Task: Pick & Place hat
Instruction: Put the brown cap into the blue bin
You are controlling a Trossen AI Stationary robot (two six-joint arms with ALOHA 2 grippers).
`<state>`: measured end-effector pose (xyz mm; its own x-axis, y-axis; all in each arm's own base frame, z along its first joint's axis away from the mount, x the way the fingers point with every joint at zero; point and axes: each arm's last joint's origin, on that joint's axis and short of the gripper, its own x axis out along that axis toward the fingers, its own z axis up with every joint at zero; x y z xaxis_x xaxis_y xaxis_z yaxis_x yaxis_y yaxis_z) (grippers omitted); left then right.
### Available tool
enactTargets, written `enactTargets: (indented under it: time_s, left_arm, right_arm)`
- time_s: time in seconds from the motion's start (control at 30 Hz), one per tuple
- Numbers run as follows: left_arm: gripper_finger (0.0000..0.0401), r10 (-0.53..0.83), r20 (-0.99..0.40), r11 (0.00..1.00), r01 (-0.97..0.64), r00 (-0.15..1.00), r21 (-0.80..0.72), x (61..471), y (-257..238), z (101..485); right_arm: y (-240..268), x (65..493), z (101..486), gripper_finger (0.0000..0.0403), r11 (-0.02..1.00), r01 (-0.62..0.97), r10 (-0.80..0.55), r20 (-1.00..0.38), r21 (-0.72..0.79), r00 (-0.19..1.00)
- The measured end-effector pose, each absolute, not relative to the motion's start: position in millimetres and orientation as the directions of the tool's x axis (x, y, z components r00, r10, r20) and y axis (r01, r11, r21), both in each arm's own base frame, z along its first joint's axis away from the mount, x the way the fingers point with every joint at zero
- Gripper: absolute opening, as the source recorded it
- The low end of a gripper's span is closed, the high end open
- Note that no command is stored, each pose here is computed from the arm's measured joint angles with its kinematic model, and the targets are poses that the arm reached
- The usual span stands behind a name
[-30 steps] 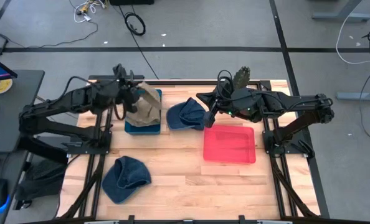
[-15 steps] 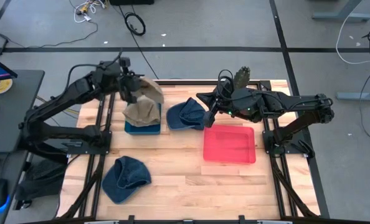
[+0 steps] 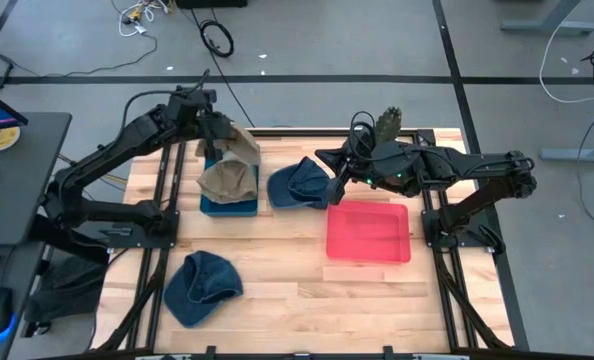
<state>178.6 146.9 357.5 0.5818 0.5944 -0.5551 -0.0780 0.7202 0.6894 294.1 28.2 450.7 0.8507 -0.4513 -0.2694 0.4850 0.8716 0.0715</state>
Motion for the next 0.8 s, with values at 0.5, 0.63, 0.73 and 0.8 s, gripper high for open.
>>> enactTargets:
  time_s: [0.5,0.63,0.73,0.8]
  left_arm:
    - [0.0003,0.513,-0.623,0.78,-0.018,0.591,0.626,184.7,161.1,342.7]
    - [0.0003,0.517,-0.656,0.788,-0.008,0.55,0.615,190.6,167.3,333.7]
    - [0.0003,0.523,-0.66,0.785,-0.003,0.539,0.619,189.7,170.9,332.0]
    - [0.0003,0.514,-0.661,0.79,-0.001,0.546,0.613,189.0,172.9,331.5]
  right_arm:
    - [27.6,294.0,450.7,0.0,0.868,0.492,-0.459,-0.269,0.069,0.847]
    - [27.6,294.0,450.7,0.0,0.868,0.493,-0.459,-0.269,0.069,0.847]
    - [27.6,294.0,450.6,0.0,0.867,0.493,-0.459,-0.27,0.069,0.846]
    - [27.6,293.9,450.4,0.0,0.867,0.493,-0.459,-0.271,0.068,0.846]
